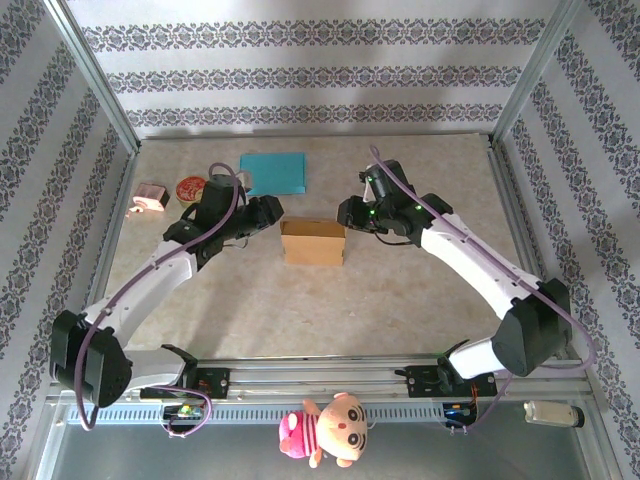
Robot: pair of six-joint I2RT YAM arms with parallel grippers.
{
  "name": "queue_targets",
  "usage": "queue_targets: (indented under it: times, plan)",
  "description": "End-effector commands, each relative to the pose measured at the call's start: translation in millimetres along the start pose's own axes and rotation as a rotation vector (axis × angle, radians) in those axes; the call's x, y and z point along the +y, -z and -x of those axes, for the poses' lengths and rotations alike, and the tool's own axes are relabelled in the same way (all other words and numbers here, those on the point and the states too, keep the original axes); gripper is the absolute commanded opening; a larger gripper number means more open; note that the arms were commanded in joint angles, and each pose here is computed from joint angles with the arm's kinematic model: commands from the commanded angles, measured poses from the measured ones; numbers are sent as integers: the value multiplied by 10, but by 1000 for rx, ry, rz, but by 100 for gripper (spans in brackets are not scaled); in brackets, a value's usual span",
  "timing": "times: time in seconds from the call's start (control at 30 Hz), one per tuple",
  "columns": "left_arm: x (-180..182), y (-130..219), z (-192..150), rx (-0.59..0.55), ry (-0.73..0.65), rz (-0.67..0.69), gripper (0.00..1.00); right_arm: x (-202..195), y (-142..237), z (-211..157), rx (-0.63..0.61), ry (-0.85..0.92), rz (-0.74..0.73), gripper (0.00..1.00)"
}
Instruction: Fold the paper box
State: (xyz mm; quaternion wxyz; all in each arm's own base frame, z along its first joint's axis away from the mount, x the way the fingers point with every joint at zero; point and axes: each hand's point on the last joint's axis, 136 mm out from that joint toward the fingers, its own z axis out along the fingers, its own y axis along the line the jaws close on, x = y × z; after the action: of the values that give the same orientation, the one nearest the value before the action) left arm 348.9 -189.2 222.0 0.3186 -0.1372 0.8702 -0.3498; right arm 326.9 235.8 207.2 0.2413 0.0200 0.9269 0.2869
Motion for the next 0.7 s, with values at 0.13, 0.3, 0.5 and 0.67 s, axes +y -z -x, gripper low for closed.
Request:
queue_targets:
  times: [0.13,0.3,0.5,0.67]
  plan:
    - [29,-211,-217,130,51,-51,24,-118,-75,-78,21,3,-41,24]
    - [189,-266,-266,119,59,-11,13,-245,-139,-171,25,56,-99,17]
    - [624,-395,-583,183,93,86,7,-491,-283,-447,50,124,-196,12]
    - [848,-396,-721,204,68,150,10,-534,-273,-445,39,129,-208,14]
